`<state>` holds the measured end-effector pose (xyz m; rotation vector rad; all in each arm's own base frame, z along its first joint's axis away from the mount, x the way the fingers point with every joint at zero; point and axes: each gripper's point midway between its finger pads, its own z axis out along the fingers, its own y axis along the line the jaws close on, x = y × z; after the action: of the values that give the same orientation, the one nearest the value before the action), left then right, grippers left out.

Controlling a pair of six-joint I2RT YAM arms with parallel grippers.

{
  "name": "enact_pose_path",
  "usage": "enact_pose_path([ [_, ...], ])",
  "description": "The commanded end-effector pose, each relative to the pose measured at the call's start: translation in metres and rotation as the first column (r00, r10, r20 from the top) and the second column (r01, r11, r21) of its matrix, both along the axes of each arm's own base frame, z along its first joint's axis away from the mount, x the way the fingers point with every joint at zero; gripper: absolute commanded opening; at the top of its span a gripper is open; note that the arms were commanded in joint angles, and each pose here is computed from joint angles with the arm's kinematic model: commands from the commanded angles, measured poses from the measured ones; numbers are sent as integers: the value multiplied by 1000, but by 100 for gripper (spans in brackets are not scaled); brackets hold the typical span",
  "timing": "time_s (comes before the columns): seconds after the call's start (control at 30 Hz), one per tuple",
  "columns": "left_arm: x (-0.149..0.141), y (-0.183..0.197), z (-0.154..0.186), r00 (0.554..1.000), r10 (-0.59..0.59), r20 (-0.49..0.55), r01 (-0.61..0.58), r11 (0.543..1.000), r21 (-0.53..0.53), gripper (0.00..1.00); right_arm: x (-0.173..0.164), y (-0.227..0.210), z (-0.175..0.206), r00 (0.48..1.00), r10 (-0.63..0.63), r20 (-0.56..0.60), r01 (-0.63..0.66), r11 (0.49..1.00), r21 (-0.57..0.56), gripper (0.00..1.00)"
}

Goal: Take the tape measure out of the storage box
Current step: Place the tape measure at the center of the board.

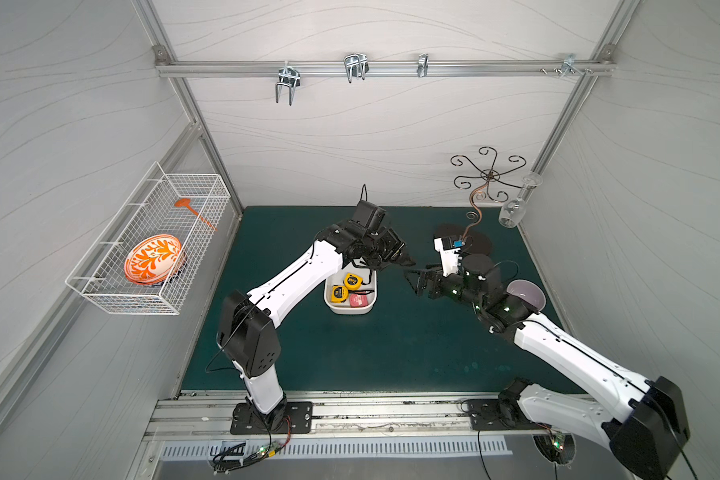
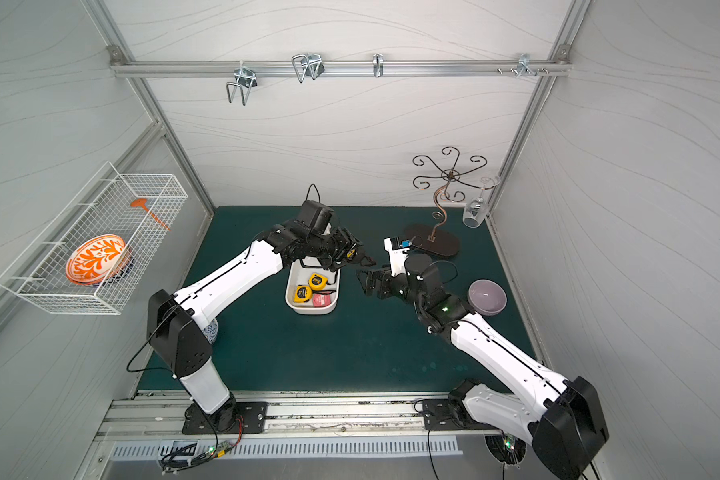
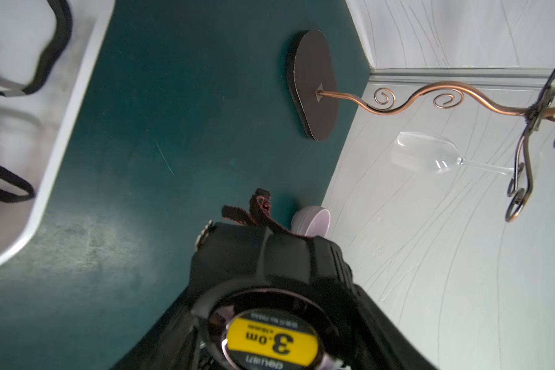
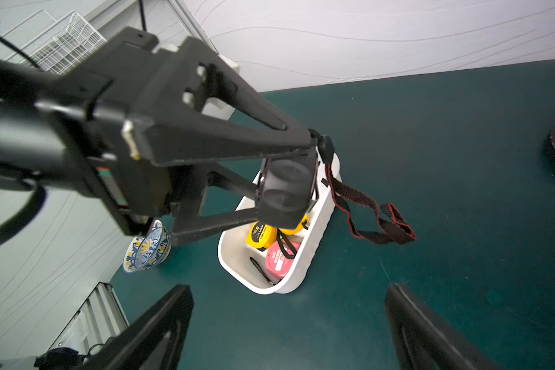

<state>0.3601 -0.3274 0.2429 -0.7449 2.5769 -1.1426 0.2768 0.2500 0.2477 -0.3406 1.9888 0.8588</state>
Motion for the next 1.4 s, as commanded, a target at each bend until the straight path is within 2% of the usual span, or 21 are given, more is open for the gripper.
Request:
enact_pose_path([
  [0.0,3,-6,42,997,39,68,-31,993,-114,0,5,-2,8,999,-40,31,39,999,38,97],
  [0.47,-19,-30,39,998,14,61,-6,992,-130,0,21,4,6,996,-83,28,81,994,79,87],
  [0.63,-26,-36,40,998,5,63,3,992,-127,0,25,3,7,994,-107,31,104,990,98,81],
  [0.73,-30,-39,38,998,0,59,7,992,-126,0,28,2,9,992,-120,37,116,987,108,73],
  [0.87,-32,-39,36,999,3,53,4,992,-122,0,29,4,10,992,-120,36,115,987,110,53],
  [1.23,-31,-45,35,999,-7,48,13,991,-133,0,28,3,10,992,-124,19,120,984,130,8],
  [1.37,-31,-47,36,998,-21,61,29,990,-136,0,27,2,9,992,-126,11,123,984,132,1],
])
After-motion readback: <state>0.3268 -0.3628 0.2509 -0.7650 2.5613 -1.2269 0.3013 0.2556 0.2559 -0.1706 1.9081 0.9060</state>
